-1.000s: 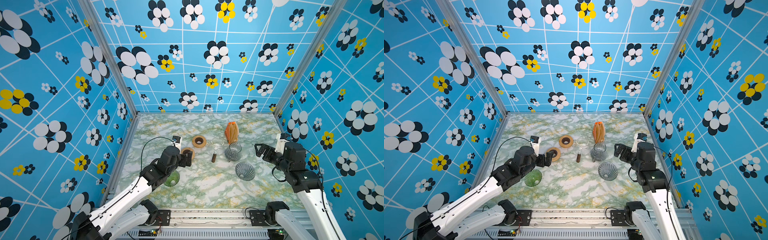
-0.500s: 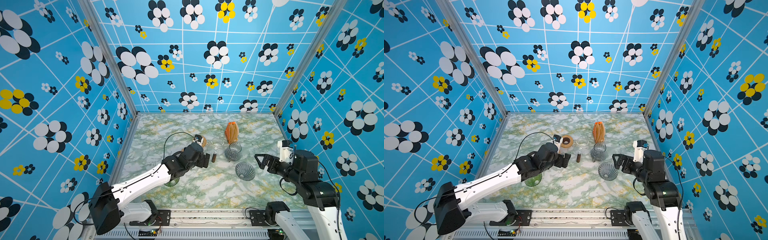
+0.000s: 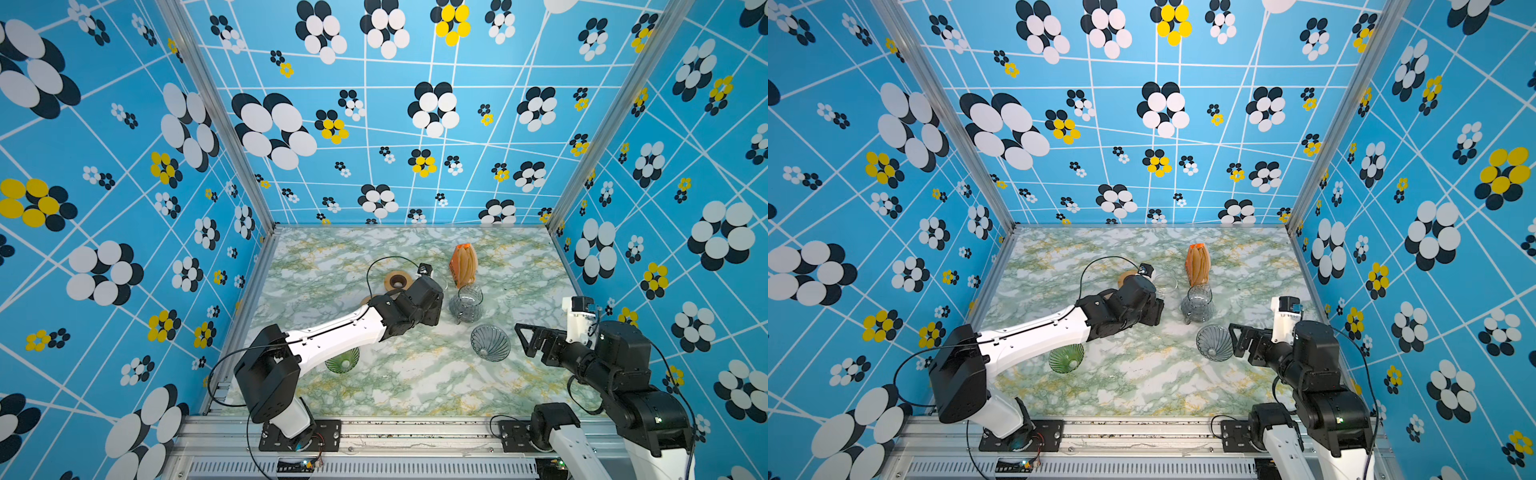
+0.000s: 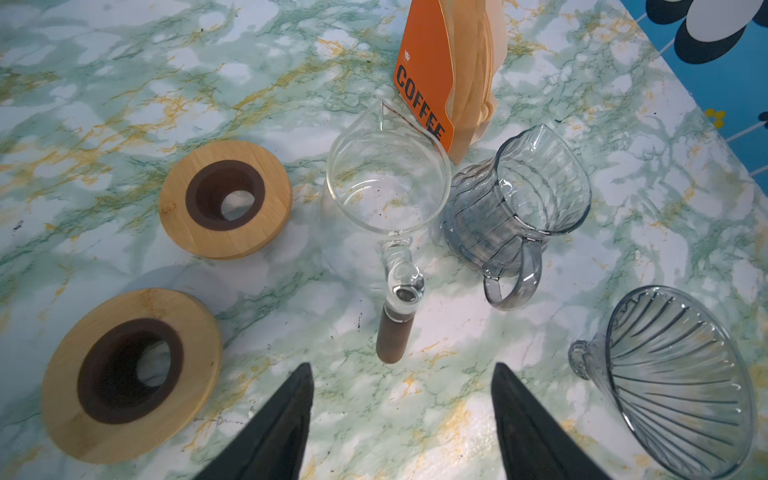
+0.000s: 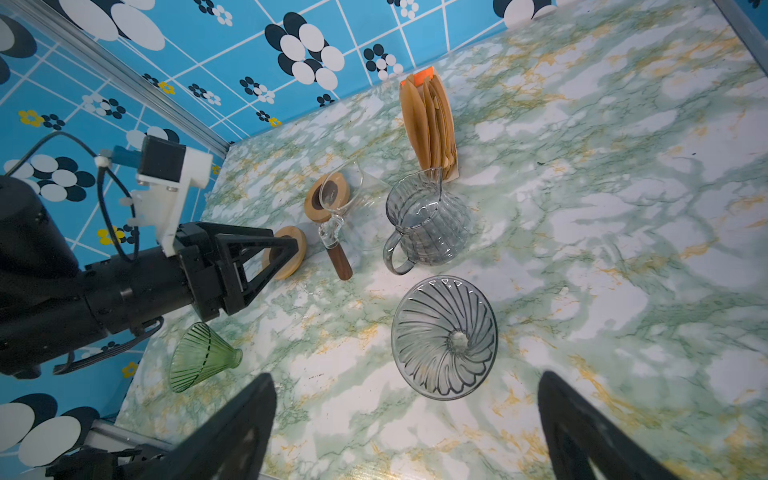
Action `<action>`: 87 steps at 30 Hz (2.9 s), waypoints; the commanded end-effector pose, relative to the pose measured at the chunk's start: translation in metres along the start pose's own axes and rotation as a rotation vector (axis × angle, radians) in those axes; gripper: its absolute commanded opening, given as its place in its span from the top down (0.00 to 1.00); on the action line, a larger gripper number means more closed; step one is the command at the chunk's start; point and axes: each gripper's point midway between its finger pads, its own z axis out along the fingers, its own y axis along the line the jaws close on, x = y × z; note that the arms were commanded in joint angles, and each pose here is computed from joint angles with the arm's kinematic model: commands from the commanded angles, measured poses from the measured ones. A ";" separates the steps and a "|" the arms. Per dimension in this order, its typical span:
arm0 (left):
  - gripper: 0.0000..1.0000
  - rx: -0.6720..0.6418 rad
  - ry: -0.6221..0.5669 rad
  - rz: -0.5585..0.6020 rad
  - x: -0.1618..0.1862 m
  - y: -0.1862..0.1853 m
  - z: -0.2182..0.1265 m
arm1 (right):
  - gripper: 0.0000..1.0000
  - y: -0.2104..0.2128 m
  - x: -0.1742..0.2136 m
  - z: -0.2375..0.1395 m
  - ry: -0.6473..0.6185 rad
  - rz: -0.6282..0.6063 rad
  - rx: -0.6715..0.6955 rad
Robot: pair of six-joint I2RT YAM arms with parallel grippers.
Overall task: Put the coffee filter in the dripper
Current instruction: 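Reach the left gripper to the clear glass dripper's wooden handle while the right arm lifts, then close the left gripper on the wooden handle and lift the glass dripper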
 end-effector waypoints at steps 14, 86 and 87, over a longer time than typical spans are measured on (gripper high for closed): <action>0.44 -0.142 0.095 0.031 0.008 -0.002 0.040 | 0.01 -0.001 0.002 0.002 -0.022 -0.006 -0.004; 0.82 -0.349 0.126 0.007 0.054 0.052 -0.020 | 0.01 -0.002 0.005 0.007 0.004 0.008 -0.007; 0.82 -0.354 0.127 0.004 0.058 0.054 -0.023 | 0.01 -0.001 0.004 0.008 0.013 0.011 -0.005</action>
